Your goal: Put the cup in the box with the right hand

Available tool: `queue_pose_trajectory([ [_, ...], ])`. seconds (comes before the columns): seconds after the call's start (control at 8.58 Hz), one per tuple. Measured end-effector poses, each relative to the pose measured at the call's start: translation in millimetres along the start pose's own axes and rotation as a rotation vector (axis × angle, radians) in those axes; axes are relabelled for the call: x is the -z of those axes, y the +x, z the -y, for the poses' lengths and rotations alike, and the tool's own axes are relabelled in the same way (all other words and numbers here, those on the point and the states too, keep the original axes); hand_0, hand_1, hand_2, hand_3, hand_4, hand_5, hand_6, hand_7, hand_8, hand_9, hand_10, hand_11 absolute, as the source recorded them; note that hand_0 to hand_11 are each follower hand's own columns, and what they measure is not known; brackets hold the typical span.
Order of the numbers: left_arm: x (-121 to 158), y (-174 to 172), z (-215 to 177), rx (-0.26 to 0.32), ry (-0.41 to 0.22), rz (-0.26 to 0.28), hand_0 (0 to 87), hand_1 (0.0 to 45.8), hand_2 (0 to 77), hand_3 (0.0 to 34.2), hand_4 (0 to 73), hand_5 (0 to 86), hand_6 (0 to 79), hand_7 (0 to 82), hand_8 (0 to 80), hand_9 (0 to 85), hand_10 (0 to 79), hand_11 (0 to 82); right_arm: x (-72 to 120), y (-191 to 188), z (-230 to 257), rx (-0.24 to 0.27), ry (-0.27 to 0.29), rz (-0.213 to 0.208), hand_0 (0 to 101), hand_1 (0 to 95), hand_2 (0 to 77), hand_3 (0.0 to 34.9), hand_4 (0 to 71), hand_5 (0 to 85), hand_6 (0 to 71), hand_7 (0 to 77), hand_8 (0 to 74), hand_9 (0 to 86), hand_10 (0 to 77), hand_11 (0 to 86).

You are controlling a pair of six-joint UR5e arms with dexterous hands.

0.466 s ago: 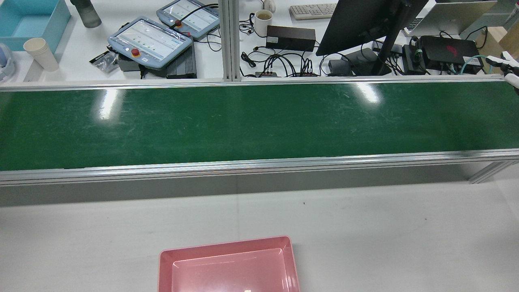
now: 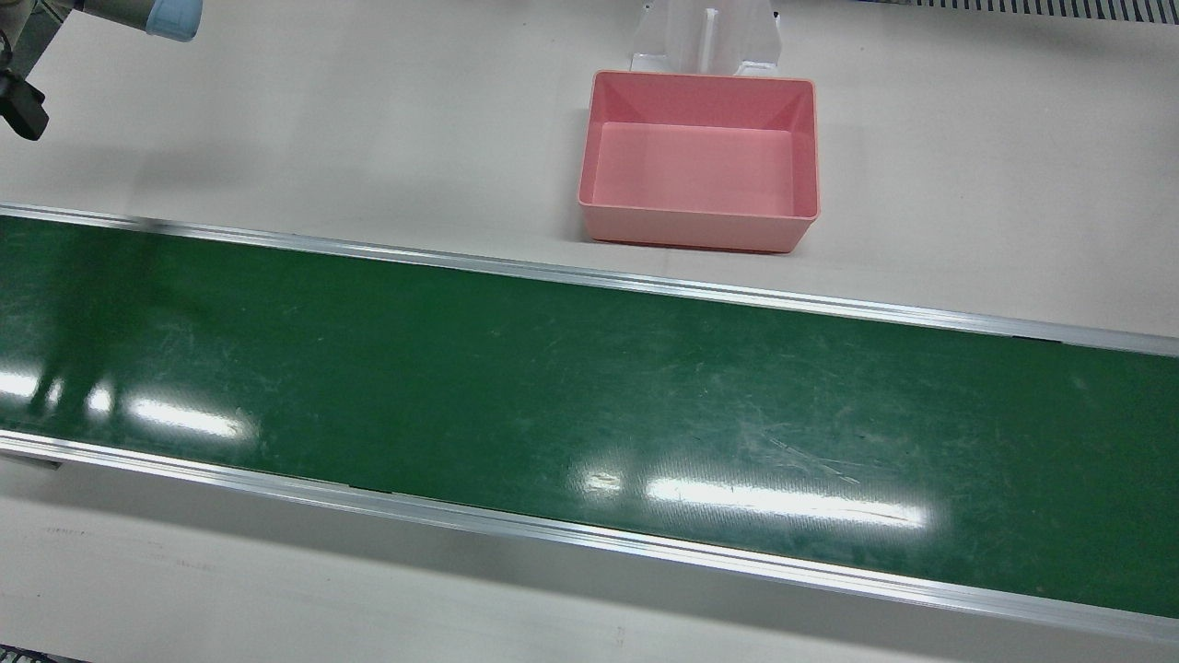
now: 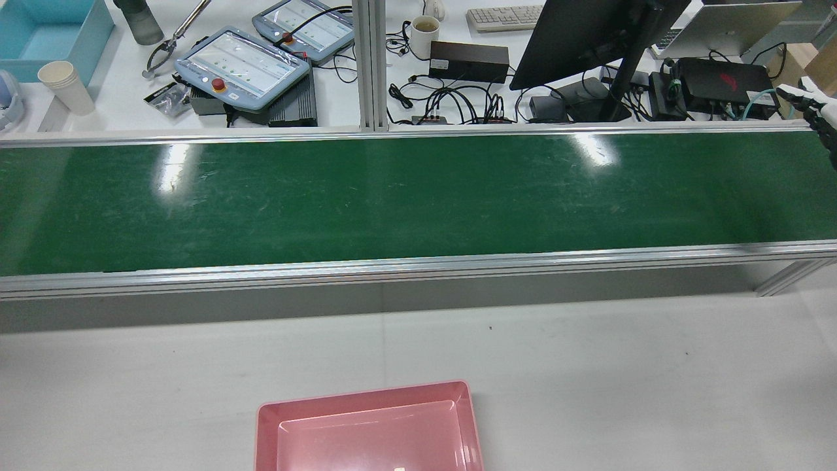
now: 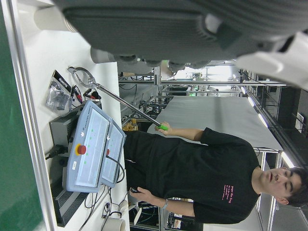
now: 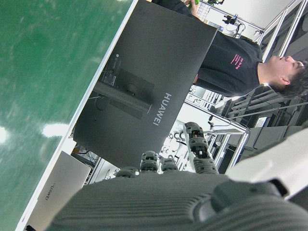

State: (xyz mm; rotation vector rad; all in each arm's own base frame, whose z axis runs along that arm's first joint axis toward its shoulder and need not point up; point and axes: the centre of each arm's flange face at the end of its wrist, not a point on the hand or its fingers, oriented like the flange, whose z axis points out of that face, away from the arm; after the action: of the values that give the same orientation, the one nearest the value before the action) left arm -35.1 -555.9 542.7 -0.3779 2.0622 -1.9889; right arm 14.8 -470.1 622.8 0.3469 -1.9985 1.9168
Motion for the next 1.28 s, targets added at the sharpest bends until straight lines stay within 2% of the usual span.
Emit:
queue_pose_trajectory([
  [0.12, -0.1, 0.0, 0.6, 0.0, 0.001, 0.0, 0.0, 0.5, 1.1, 0.0, 1.1, 0.5, 0.0, 0.5, 0.0, 0.0, 0.0, 0.0, -4.2, -3.4, -0.8, -0.005, -0.029, 0.026, 9, 6.0, 13.1, 0.0, 0.0, 2.2, 2.2, 3.8, 4.9, 8.2, 0.5, 1.1],
  [0.23, -0.3, -0.1, 0.9, 0.0, 0.001, 0.0, 0.0, 0.5, 1.1, 0.0, 1.1, 0.5, 0.5, 0.5, 0.0, 0.0, 0.0, 0.0, -6.9, -16.2, -7.8, -0.004, -0.054, 0.081, 0, 4.4, 17.5, 0.0, 0.0, 1.1, 3.8, 15.8, 4.9, 9.8, 0.5, 1.1],
  [0.35, -0.1, -0.1, 1.3, 0.0, 0.001, 0.0, 0.0, 0.5, 1.1, 0.0, 1.1, 0.5, 0.0, 0.5, 0.0, 0.0, 0.0, 0.0, -7.8, -25.3, -12.0, 0.0, -0.065, 0.119, 0, 4.4, 20.7, 0.0, 0.0, 1.1, 3.8, 11.4, 7.6, 10.9, 1.6, 1.1],
  [0.47, -0.2, -0.2, 1.5, 0.0, 0.001, 0.0, 0.0, 0.5, 1.1, 0.0, 1.1, 0.5, 0.5, 0.5, 0.0, 0.0, 0.0, 0.0, -7.7, -29.4, -11.3, 0.009, -0.063, 0.137, 0, 4.4, 20.7, 0.0, 0.0, 0.5, 2.7, 10.4, 4.9, 8.2, 0.5, 1.1],
  [0.58, -0.3, -0.3, 1.4, 0.0, 0.001, 0.001, 0.0, 0.5, 1.1, 0.0, 1.1, 0.5, 0.5, 0.5, 0.0, 0.0, 0.0, 0.0, -7.5, -26.8, -3.9, 0.018, -0.049, 0.138, 0, 4.4, 22.9, 0.0, 0.0, 1.1, 2.7, 9.3, 5.4, 8.2, 0.5, 1.1],
  [0.7, -0.4, -0.4, 1.3, 0.0, 0.001, 0.001, 0.0, 0.5, 1.1, 0.0, 1.1, 0.5, 0.5, 0.5, 0.0, 0.0, 0.0, 0.0, -7.6, -21.8, 4.0, 0.022, -0.035, 0.13, 3, 3.8, 26.2, 0.0, 0.0, 0.5, 2.7, 2.7, 3.8, 5.4, 0.5, 1.1],
  [0.82, -0.4, -0.5, 0.7, 0.0, 0.0, 0.001, 0.0, 0.5, 1.1, 0.0, 1.1, 0.5, 0.0, 0.5, 0.0, 0.0, 0.0, 0.0, -7.5, -17.3, 10.3, 0.023, -0.025, 0.121, 21, 23.5, 19.6, 0.0, 0.0, 5.5, 1.1, 1.6, 3.8, 2.7, 0.5, 1.1],
  [0.93, -0.2, -0.3, 0.3, 0.0, 0.0, 0.001, 0.0, 0.5, 1.1, 0.0, 1.1, 0.5, 0.0, 0.5, 0.0, 0.0, 0.0, 0.0, -8.2, -13.8, 10.8, 0.017, -0.025, 0.112, 62, 33.8, 3.8, 0.0, 0.0, 9.3, 1.1, 1.6, 2.7, 1.1, 0.5, 1.1],
  [1.28, -0.1, -0.2, -0.4, 0.0, -0.001, 0.0, 0.0, 0.5, 1.1, 0.0, 1.1, 0.5, 0.5, 0.5, 0.0, 0.0, 0.0, 0.0, -52.1, 8.4, -23.5, -0.012, -0.091, 0.083, 63, 32.7, 3.8, 0.0, 0.0, 9.3, 1.1, 1.1, 2.7, 1.1, 0.5, 1.1],
])
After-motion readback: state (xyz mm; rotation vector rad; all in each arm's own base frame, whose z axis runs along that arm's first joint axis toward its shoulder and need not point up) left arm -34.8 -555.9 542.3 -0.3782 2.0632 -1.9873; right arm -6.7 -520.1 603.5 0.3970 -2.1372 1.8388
